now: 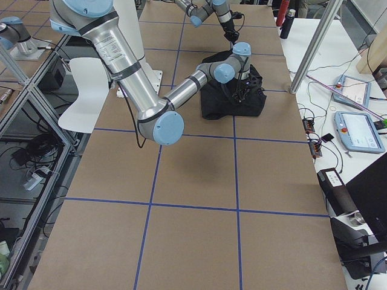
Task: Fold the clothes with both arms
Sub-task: 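Lift the hem with both grippers and fold it toward the collar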
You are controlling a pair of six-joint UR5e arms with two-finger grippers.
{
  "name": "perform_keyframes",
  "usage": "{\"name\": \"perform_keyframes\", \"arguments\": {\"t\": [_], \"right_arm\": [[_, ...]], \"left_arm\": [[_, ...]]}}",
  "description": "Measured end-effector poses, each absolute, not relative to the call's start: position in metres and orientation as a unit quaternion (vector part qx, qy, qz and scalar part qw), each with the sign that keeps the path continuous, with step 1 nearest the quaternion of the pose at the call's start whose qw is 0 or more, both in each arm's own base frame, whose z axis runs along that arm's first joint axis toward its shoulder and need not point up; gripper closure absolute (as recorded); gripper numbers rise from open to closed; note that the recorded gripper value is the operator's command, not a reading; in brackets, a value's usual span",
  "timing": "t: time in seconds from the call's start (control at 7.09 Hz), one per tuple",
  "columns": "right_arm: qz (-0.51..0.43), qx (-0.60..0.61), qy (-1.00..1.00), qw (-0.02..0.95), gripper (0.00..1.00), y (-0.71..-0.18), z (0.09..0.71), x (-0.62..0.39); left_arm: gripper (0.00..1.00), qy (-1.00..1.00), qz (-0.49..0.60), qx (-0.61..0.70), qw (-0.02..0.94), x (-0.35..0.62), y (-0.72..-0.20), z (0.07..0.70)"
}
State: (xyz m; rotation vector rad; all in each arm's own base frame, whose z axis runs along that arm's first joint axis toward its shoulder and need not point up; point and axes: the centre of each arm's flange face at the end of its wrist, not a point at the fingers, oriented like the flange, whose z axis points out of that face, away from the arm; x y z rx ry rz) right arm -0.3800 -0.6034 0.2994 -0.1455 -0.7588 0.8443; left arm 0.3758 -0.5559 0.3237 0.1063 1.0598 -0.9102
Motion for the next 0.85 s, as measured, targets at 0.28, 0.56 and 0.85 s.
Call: {"name": "perform_keyframes", "arguments": {"t": [0.28, 0.56, 0.85], "right_arm": [[0.398, -0.060, -0.361, 0.841, 1.00, -0.620, 0.315, -0.391], [0.399, -0.048, -0.355, 0.844, 1.00, -0.631, 0.324, -0.396], [0.401, -0.038, -0.348, 0.847, 1.00, -0.643, 0.331, -0.405]], "left_arm": [[1.00, 0.485, -0.431, 0.064, 0.758, 0.386, -0.592, 0.331], [1.00, 0.486, -0.437, 0.076, 0.753, 0.402, -0.618, 0.343], [1.00, 0.488, -0.442, 0.087, 0.748, 0.415, -0.637, 0.350]]}}
